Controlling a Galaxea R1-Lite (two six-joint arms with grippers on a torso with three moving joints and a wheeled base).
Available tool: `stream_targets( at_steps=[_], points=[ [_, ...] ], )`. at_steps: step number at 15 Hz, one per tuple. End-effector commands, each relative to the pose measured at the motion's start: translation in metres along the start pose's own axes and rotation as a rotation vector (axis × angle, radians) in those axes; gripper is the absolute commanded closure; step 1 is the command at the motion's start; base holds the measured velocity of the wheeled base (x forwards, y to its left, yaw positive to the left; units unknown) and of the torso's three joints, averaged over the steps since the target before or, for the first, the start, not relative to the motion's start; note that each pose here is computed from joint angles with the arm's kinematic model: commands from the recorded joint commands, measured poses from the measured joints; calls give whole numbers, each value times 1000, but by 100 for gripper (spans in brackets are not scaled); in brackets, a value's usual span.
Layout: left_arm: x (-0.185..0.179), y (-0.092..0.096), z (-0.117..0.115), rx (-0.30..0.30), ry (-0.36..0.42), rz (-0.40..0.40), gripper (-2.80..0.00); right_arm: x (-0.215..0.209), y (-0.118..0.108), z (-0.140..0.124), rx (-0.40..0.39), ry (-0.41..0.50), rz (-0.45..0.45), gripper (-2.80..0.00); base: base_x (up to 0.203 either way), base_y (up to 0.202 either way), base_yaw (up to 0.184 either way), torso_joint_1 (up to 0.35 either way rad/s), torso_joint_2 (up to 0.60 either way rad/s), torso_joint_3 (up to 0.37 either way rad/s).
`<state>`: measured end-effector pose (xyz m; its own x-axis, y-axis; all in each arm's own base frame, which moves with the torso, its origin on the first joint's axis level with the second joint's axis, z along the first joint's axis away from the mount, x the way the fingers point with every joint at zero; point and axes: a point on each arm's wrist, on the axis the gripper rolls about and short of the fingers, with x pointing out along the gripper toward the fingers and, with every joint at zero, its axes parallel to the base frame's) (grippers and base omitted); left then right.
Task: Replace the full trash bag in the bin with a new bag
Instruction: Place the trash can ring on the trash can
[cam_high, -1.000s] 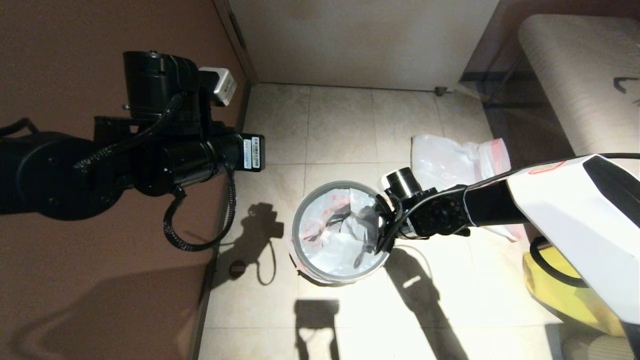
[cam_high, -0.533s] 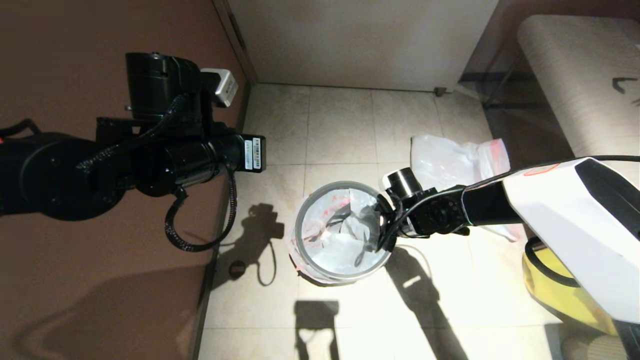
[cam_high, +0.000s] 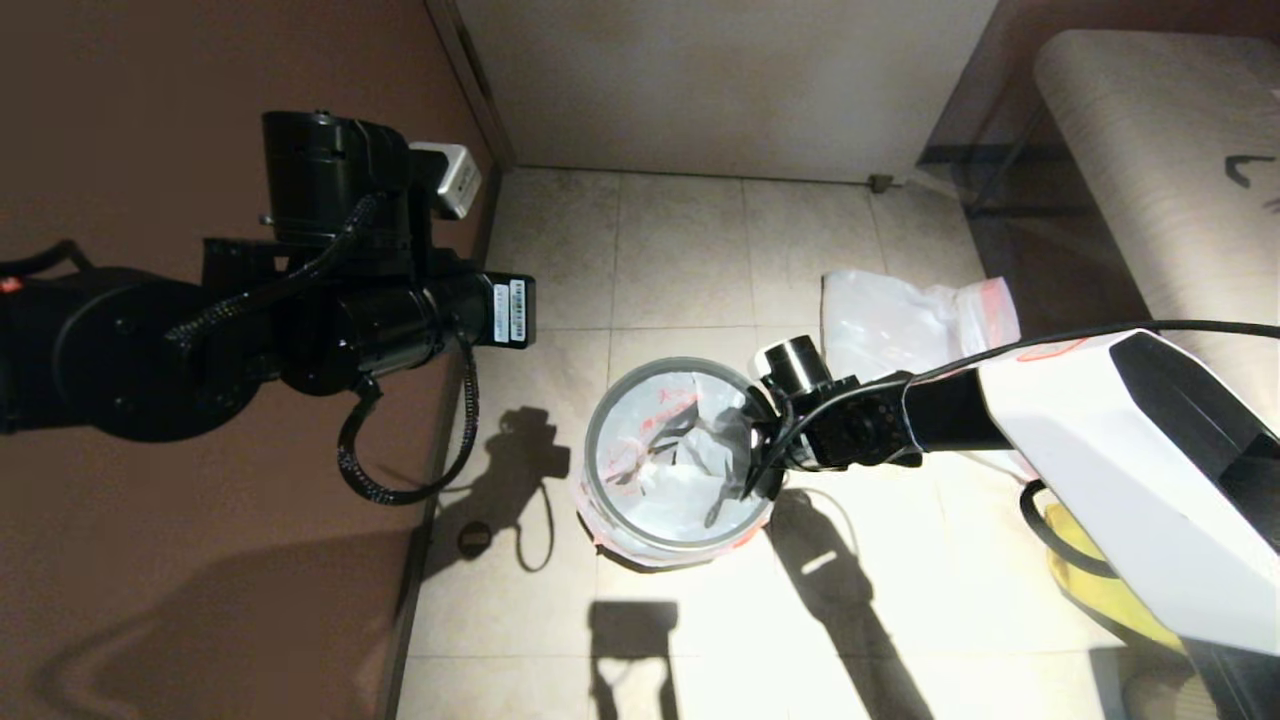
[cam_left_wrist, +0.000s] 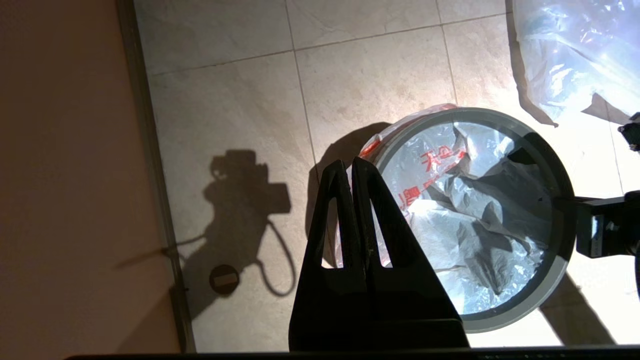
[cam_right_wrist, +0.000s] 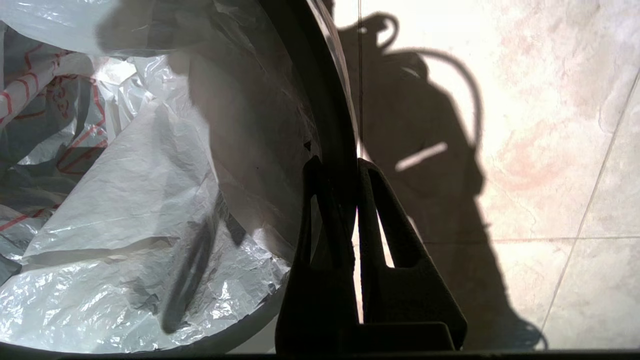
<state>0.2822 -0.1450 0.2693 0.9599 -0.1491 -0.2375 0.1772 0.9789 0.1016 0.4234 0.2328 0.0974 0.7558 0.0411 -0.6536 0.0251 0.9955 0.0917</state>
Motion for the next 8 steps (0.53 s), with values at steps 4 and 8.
stream_targets(
  at_steps=[4,8],
  points=[
    [3,-8,-6,13,22,-16,0,-8,-1,2,-19,-7,2,-280,0,0,0,0,0,0],
    [7,-16,-8,22,32,-33,0,-27,-2,11,-9,-29,19,-280,0,0,0,0,0,0]
  ],
)
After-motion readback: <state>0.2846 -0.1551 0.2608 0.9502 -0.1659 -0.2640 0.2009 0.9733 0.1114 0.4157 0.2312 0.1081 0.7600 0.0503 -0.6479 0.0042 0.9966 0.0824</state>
